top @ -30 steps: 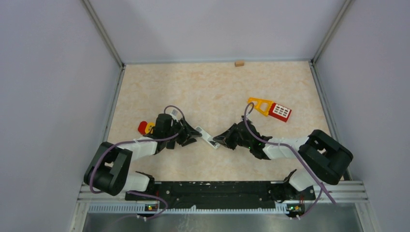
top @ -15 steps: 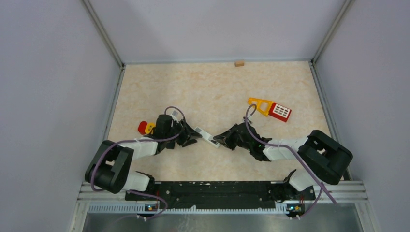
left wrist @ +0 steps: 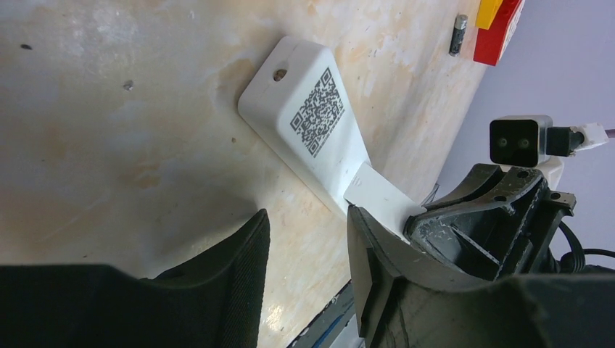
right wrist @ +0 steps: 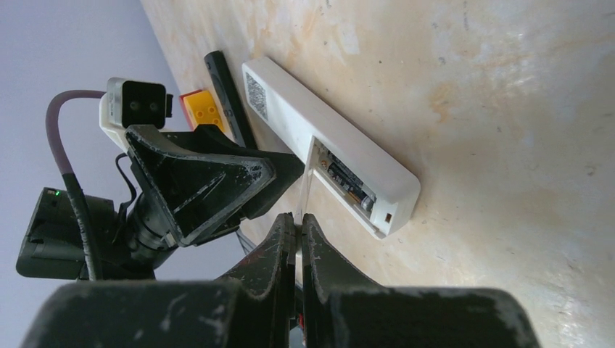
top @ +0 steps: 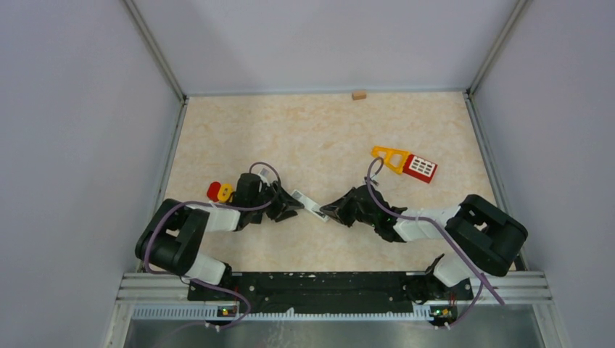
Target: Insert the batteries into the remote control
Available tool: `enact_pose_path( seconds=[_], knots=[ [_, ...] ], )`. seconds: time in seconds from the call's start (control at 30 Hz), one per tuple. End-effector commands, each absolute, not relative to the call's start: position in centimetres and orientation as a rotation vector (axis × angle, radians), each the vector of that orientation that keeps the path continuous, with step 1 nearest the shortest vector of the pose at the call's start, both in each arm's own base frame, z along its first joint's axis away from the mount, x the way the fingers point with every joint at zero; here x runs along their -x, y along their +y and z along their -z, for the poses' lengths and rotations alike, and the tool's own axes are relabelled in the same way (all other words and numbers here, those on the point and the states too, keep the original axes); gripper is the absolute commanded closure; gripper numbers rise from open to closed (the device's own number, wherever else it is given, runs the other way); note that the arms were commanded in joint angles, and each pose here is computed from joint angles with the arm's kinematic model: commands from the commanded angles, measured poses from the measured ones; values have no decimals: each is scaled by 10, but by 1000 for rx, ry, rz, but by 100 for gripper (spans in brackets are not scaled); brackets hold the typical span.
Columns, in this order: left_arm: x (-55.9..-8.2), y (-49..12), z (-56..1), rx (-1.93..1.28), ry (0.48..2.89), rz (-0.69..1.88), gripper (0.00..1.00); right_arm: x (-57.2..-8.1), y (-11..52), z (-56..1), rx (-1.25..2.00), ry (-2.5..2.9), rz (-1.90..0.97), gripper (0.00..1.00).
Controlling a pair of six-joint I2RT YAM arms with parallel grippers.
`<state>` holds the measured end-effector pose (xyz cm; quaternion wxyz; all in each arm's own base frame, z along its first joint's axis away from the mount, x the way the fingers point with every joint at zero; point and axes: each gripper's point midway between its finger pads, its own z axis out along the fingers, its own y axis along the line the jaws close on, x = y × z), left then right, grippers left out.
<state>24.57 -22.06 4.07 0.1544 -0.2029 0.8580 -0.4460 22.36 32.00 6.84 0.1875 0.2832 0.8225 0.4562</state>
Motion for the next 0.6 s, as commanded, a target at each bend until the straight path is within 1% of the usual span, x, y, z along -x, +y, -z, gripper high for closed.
enact_pose_path(
  seconds=[0.0, 0.2, 0.3, 0.57],
  knots=[
    [-247, -226, -43, 553, 2427, 1334, 53, -212, 309, -41, -793, 2402, -1156, 100],
    [-248, -229, -43, 557, 2419, 1364, 53, -211, 308, -36, -787, 2426, -1119, 99],
    [-248, -229, -43, 557, 2418, 1364, 53, -211, 309, -35, -785, 2434, -1115, 92],
    [-248, -230, -40, 558, 2431, 1360, 51, -211, 312, -37, -783, 2448, -1116, 78]
  ],
)
